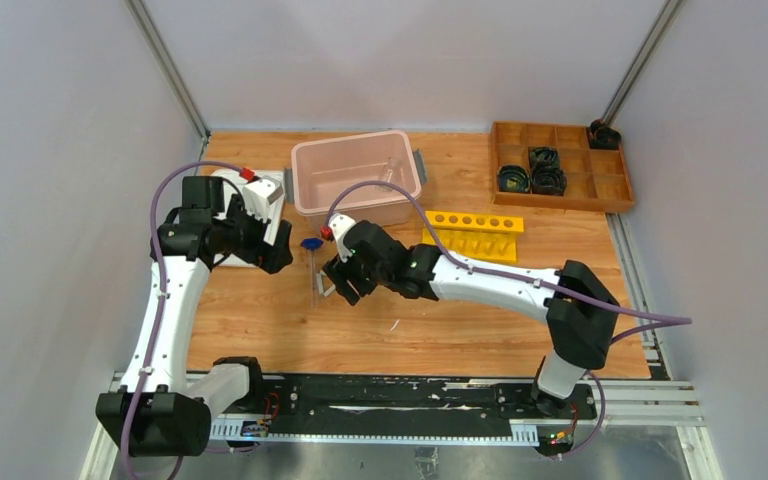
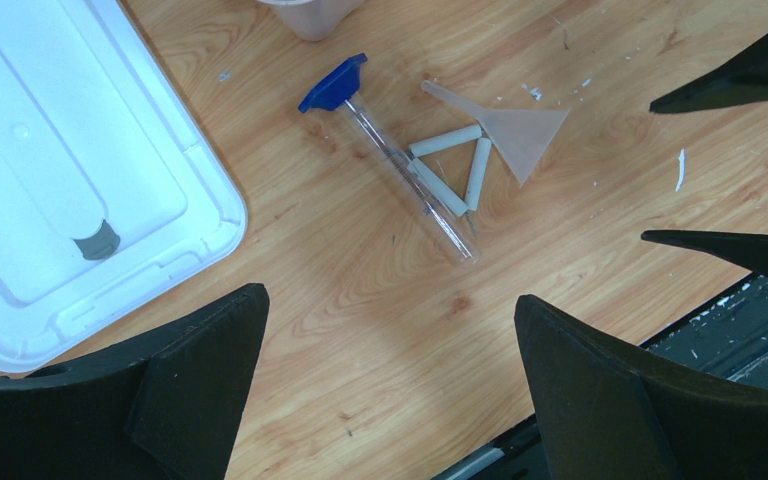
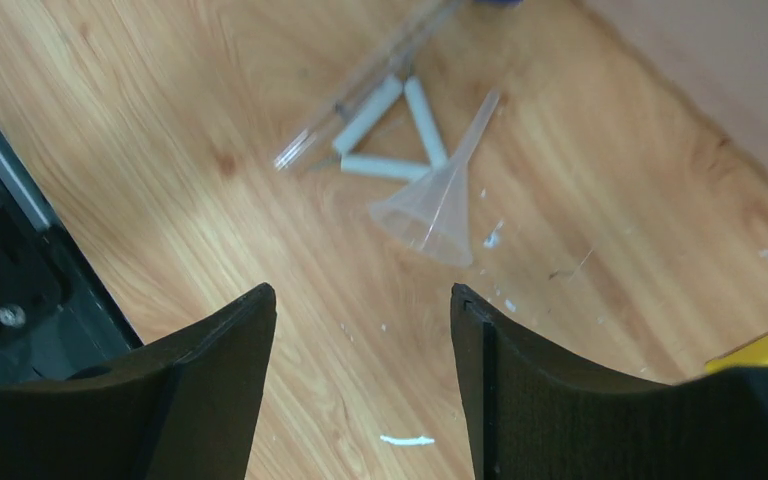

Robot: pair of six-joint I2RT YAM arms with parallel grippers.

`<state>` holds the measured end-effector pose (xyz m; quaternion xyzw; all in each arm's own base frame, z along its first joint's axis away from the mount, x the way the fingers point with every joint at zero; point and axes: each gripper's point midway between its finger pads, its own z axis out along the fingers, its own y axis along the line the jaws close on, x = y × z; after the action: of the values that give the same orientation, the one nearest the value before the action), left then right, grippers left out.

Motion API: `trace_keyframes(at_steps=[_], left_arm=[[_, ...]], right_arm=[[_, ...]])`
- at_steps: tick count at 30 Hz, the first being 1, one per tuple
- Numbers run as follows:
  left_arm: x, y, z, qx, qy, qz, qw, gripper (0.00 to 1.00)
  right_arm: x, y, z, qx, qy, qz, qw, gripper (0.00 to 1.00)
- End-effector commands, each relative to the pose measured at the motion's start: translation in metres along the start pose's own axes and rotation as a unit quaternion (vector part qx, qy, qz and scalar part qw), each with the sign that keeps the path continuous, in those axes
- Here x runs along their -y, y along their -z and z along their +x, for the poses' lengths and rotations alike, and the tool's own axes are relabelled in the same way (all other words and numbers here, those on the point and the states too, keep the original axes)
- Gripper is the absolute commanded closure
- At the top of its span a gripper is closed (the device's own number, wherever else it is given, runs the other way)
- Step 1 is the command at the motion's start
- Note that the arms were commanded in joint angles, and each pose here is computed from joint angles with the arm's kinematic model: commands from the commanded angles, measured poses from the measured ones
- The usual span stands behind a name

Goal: Organize the chemistry lab equipment

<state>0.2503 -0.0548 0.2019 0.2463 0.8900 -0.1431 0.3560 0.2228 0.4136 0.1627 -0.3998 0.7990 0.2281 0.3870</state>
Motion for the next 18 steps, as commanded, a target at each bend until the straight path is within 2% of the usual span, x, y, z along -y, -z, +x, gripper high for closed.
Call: trace_keyframes(at_steps=[1, 6, 12, 18], left_arm=[[0.001, 0.002, -0.001, 0.007, -0.005, 0.003, 1.0, 0.0], [0.004, 0.005, -0.002, 0.012, -0.007, 0.007, 1.0, 0.01], [0.005, 0.005, -0.001, 0.008, -0.008, 0.009, 1.0, 0.01], [0.006, 0.006, -0.005, 0.012, -0.008, 0.012, 1.0, 0.02]], right_arm=[[-0.008, -0.014, 0.023, -0.018, 0.02, -0.026, 0.999, 0.34], [0.018, -0.032, 0.042, -0.049, 0.067, 0.034, 0.996, 0.38], [0.031, -0.052, 0.051, -0.071, 0.103, 0.055, 0.991, 0.41], [0.042, -0.065, 0.052, -0.079, 0.091, 0.056, 0.991, 0.47]])
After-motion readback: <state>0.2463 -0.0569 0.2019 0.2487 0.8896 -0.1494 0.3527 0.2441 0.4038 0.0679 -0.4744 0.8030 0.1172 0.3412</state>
